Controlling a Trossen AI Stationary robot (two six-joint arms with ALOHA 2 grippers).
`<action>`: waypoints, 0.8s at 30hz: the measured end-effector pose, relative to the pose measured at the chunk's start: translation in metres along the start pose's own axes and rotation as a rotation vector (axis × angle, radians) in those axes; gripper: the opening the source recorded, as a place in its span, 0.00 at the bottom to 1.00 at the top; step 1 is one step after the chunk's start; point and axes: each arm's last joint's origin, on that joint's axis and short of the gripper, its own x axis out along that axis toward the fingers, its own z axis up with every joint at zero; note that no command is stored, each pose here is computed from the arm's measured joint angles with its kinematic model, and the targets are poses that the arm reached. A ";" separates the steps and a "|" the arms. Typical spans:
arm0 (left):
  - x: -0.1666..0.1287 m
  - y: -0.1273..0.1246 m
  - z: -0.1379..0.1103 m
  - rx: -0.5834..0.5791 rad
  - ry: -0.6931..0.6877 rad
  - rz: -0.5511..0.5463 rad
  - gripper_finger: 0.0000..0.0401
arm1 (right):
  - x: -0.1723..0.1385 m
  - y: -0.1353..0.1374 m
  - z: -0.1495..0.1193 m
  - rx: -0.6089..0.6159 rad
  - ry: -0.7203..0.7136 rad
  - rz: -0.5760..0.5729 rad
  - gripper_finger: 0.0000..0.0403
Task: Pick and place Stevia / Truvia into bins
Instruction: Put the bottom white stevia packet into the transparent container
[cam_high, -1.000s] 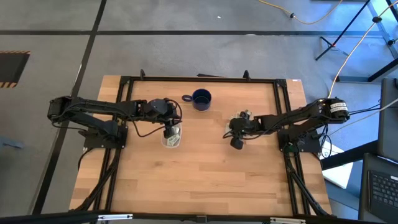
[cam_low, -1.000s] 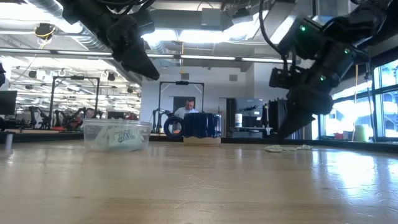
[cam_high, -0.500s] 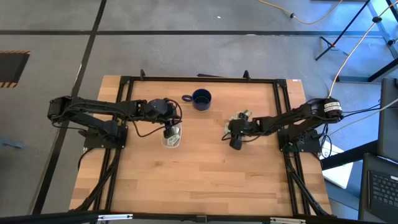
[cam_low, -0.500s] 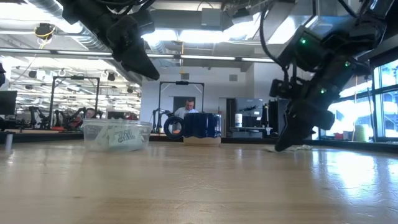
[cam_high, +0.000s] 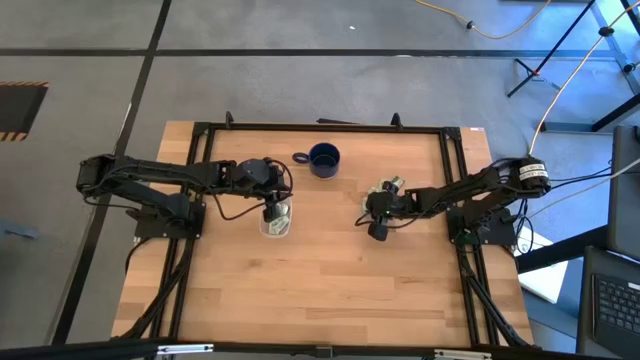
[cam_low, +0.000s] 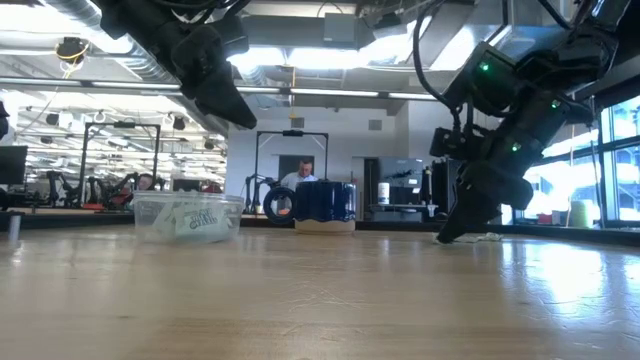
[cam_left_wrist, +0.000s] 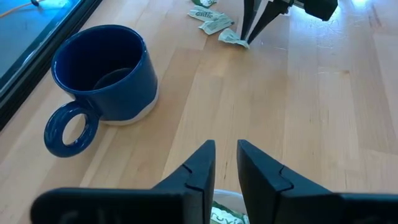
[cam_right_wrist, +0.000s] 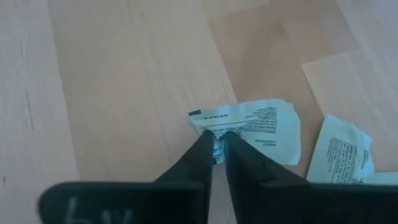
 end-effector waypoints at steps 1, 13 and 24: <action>0.000 0.000 0.000 0.000 0.000 0.000 0.15 | 0.000 0.000 0.000 0.000 0.001 0.000 0.08; 0.000 -0.004 0.001 0.155 -0.011 -0.020 0.15 | -0.006 0.003 0.014 0.005 -0.037 0.033 0.01; 0.023 -0.052 0.013 0.706 -0.261 -0.132 0.26 | -0.042 0.038 0.096 0.033 -0.255 0.471 0.01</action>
